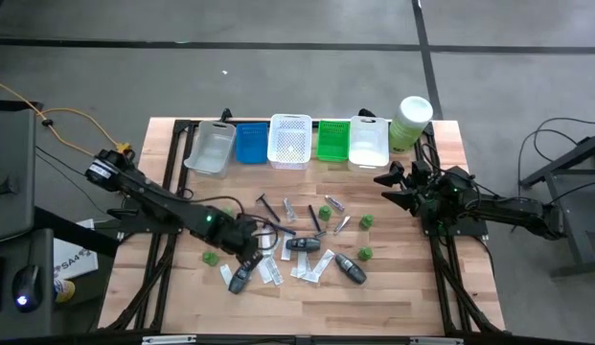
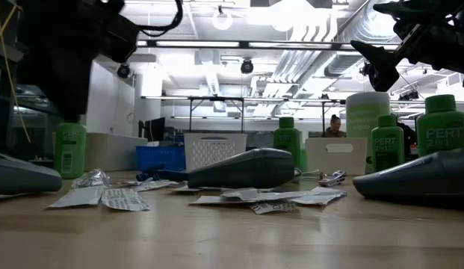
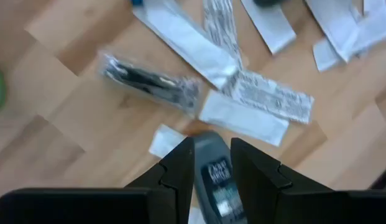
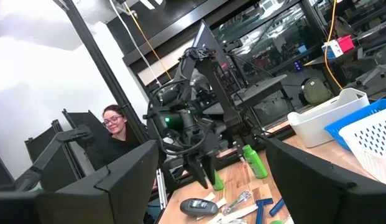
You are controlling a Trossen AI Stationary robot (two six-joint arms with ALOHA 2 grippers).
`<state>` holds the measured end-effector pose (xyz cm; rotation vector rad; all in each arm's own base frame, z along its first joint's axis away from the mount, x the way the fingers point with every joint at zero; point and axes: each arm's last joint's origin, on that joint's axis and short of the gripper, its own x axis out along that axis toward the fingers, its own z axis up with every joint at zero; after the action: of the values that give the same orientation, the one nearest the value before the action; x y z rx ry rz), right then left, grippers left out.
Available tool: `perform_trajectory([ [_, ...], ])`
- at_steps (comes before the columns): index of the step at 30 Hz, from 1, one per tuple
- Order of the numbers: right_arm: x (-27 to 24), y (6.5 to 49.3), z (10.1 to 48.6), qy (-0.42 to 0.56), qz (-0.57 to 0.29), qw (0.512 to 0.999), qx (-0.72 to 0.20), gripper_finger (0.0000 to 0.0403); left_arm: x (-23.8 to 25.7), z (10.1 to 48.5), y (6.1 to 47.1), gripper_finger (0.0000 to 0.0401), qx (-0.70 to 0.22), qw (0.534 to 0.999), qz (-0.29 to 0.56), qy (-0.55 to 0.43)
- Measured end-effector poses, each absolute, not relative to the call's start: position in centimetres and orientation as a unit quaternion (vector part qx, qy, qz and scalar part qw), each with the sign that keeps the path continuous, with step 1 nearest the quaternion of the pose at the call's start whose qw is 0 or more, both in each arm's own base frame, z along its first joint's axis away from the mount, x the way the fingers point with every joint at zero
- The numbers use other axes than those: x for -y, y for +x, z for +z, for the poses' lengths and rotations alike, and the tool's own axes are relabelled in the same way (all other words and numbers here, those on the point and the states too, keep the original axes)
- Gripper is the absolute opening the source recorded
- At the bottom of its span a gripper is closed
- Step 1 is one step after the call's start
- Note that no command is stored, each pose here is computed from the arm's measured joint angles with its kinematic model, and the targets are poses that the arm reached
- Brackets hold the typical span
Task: Pick & Place Travel size toiletries
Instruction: Put the left deodorant into the gray bin
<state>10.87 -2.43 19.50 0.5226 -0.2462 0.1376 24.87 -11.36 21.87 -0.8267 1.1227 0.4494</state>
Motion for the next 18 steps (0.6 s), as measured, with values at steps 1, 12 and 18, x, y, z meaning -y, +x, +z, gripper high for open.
perform_trajectory([
  [1, 2.4, 10.9, 19.5, 0.258, 0.067, 0.956, 0.121, 0.0293, 11.6, 21.8, 24.9, 0.0104, -0.513, 0.745, 0.201, -0.377],
  [12, 2.4, 10.9, 19.5, 0.258, 0.067, 0.956, 0.12, 0.0293, 12.5, 20.3, 25.5, 0.0105, -0.539, 0.732, 0.188, -0.371],
  [18, 2.4, 10.9, 19.5, 0.258, 0.067, 0.956, 0.119, 0.0293, 12.7, 19.5, 25.7, 0.0142, -0.557, 0.713, 0.194, -0.379],
])
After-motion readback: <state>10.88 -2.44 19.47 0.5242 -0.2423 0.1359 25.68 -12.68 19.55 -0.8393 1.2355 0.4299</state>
